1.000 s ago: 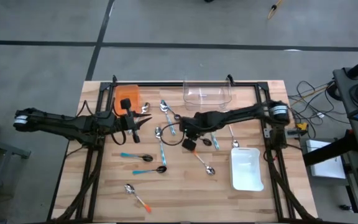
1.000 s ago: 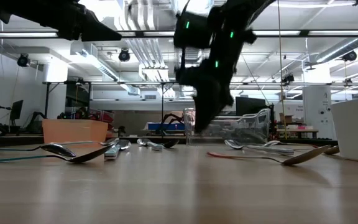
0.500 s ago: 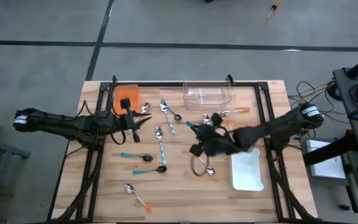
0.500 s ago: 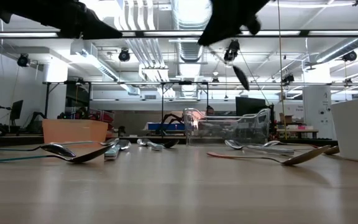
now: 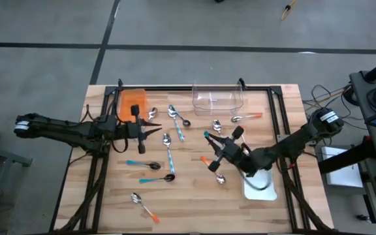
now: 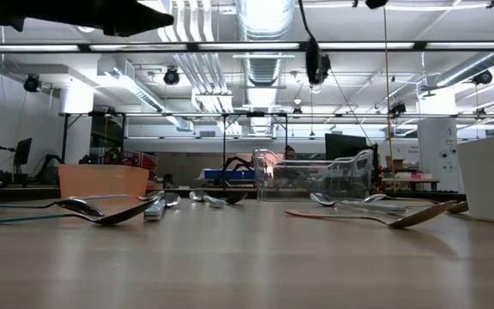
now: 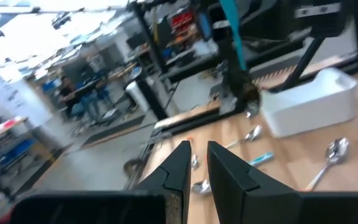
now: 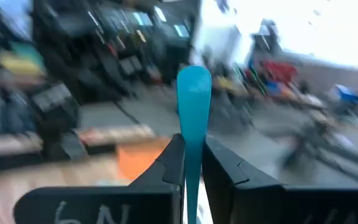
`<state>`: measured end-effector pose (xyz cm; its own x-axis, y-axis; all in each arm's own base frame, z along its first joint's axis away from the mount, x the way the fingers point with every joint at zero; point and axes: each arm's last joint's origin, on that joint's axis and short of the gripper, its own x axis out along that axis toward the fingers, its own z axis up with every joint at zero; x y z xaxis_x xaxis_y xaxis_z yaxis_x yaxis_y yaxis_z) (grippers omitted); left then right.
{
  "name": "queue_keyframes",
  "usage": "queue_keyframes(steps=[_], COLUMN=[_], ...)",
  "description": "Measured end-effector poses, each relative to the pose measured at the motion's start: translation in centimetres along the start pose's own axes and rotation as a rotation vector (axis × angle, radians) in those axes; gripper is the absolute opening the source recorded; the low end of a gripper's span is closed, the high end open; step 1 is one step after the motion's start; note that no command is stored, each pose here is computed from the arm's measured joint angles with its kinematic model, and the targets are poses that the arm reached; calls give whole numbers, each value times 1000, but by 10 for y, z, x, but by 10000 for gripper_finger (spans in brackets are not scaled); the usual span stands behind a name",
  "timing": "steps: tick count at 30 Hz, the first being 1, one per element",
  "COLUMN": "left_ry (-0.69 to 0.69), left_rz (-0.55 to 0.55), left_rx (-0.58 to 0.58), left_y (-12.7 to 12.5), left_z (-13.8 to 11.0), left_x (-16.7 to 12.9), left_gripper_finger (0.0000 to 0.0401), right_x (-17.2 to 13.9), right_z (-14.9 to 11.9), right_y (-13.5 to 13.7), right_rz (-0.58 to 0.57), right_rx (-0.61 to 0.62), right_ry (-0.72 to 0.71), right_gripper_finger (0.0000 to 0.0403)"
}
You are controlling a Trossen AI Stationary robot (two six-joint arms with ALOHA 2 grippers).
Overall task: Sort silverware by color (type)
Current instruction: Put the blue spoon into the white bin
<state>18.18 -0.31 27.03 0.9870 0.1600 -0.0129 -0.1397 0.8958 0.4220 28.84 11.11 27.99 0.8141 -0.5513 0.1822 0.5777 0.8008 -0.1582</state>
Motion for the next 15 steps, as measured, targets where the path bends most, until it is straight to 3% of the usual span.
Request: queue_keyframes(steps=[3,6,15], left_ry=[-59,-87,-66], left_rz=[-56,-100,-102], left_rx=[-5,-3,19], left_y=[-1,-3,-6], left_z=[3,4,0], left_x=[2,4,8], left_gripper_finger=[36,36,36], right_x=[-5,-11,-46], right_z=[7,11,25], right_y=[-6,-7,-15], right_rz=[136,162,-191], right_rx=[27,-11,63], right_ry=[-202,-282,71], right_gripper_finger=[23,23,23])
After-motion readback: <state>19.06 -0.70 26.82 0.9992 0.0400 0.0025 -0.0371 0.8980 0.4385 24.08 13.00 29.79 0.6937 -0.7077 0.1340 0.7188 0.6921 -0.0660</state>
